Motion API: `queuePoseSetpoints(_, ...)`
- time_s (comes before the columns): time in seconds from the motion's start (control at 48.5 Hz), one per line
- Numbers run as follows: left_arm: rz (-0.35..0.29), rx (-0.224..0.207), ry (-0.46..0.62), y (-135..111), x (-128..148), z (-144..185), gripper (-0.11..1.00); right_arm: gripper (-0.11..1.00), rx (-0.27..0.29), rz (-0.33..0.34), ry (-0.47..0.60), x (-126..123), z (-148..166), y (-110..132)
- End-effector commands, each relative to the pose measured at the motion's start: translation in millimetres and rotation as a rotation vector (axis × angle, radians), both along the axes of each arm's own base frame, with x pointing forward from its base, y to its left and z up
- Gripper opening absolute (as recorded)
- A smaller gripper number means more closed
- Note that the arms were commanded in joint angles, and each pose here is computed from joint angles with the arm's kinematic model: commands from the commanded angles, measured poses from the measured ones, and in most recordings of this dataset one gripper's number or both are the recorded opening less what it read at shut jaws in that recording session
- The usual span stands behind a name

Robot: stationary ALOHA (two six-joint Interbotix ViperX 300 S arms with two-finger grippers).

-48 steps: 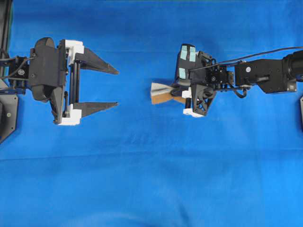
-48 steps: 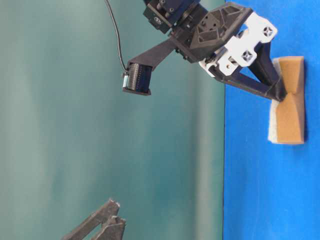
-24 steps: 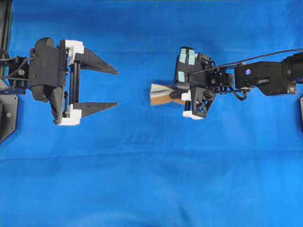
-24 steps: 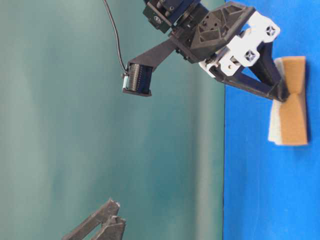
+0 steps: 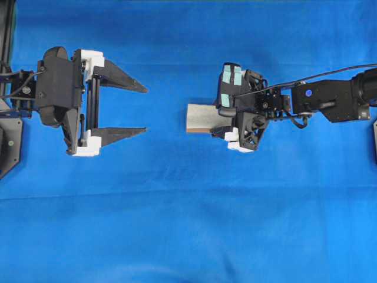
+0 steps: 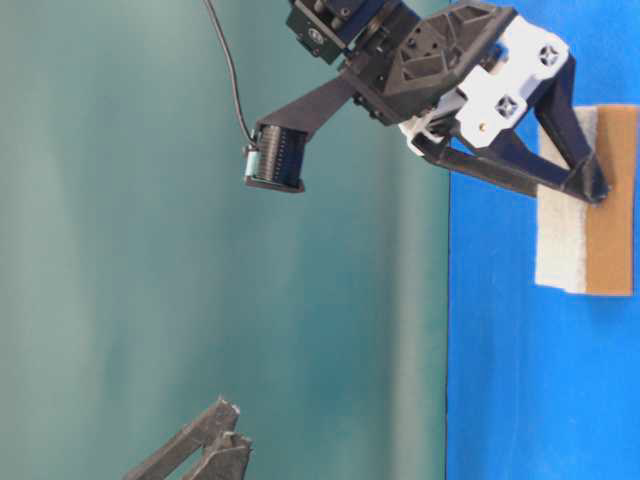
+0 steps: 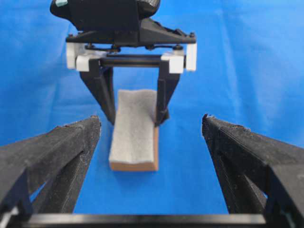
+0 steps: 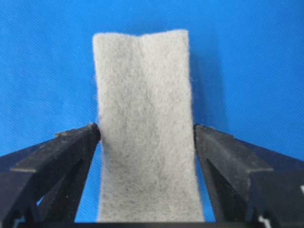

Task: Hand over the sponge with the left arm and wipe it with the right arm.

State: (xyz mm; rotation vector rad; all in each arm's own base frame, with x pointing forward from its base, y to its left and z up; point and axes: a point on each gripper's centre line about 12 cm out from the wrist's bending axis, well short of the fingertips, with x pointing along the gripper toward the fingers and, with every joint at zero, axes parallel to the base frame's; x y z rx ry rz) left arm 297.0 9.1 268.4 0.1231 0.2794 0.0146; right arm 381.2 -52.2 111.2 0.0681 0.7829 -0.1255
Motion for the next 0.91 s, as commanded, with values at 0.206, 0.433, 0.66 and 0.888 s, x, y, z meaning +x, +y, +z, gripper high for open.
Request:
queuePoseSetpoints(0.206, -0.002, 0.005, -0.027, -0.4, 1.5, 7.4, 0.91, 0.74, -0.025, -0.004, -0.096, -7.0, 59.0, 2.4)
queuePoseSetpoints(0.433, 0.0, -0.003, -0.031, -0.3, 1.7, 8.2, 0.91, 0.74, -0.054, 0.022, -0.209, -25.5, 122.0, 15.4)
queuePoseSetpoints(0.66, 0.002, -0.009, -0.029, -0.4, 2.0, 7.7, 0.91, 0.74, -0.064, 0.037, -0.288, -53.1, 150.5, 23.7)
queuePoseSetpoints(0.888, 0.004, -0.017, -0.03, -0.3, 2.0, 7.7, 0.91, 0.74, -0.057, 0.037, -0.299, -63.2, 151.1, 25.6)
